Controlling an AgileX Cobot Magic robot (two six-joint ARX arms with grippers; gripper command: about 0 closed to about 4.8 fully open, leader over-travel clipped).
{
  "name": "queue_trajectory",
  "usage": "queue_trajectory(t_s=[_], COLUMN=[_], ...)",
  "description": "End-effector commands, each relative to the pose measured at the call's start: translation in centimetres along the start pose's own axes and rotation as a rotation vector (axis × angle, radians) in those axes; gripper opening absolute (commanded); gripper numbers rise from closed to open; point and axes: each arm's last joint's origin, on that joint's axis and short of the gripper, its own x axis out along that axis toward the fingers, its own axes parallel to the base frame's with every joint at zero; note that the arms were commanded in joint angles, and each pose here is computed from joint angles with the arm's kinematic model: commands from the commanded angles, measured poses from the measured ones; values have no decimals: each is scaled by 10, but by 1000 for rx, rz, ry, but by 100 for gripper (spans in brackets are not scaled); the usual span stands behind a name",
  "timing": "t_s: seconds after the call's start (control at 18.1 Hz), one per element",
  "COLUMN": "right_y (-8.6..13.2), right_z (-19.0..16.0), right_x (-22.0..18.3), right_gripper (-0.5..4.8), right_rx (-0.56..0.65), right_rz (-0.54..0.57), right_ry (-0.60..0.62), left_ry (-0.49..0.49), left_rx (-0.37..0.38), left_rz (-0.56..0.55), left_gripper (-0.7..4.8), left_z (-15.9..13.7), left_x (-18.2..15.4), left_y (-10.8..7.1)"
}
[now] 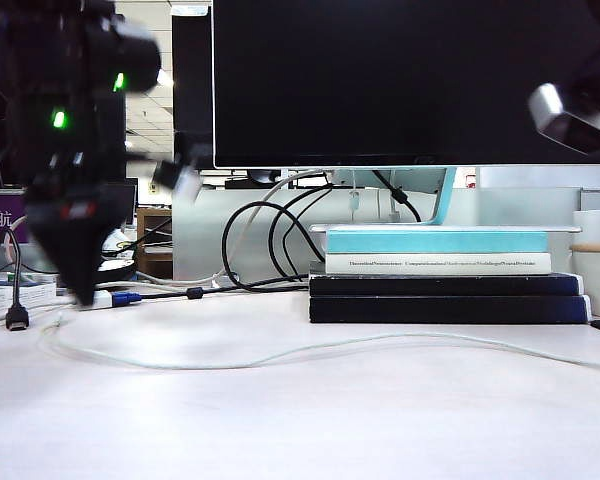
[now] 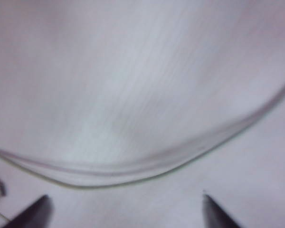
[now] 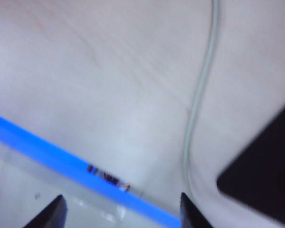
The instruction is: Unfold the white charging cable into a straight cable.
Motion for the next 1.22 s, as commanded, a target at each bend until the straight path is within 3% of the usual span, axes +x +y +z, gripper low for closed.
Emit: queue_trajectory(t_s=[0.06, 0.22, 0.44, 0.61, 0.72, 0.94, 1.05, 1.22], right_y=[2, 3, 8, 14, 20, 32, 37, 42], right_z=[-10, -16, -21, -37, -51, -86, -104, -125], right_x=[-2, -8, -25, -43, -54, -72, -75, -75], right_gripper=[329, 329, 328, 327, 327, 327, 327, 327], right_rx=[80, 89, 169, 181, 193, 217, 240, 261], right_rz=[-30, -82, -115, -158, -192, -193, -187, -205], right_ry=[86, 50, -158, -303, -387, -524, -541, -524], left_ry=[-159, -287, -423, -473, -490, -369, -274, -221], left_rx=[8, -25, -141, -181, -264, -288, -322, -349], left_rz=[52, 121, 186, 211, 190, 71, 20, -11], left_gripper=[479, 479, 456, 393, 331, 331, 331, 325], left_z=[14, 12, -9, -35, -51, -77, -85, -92], left_x=[-44, -87, -134, -166, -179, -184, -181, -182], left_y=[-2, -5, -11, -21, -29, -46, -52, -57])
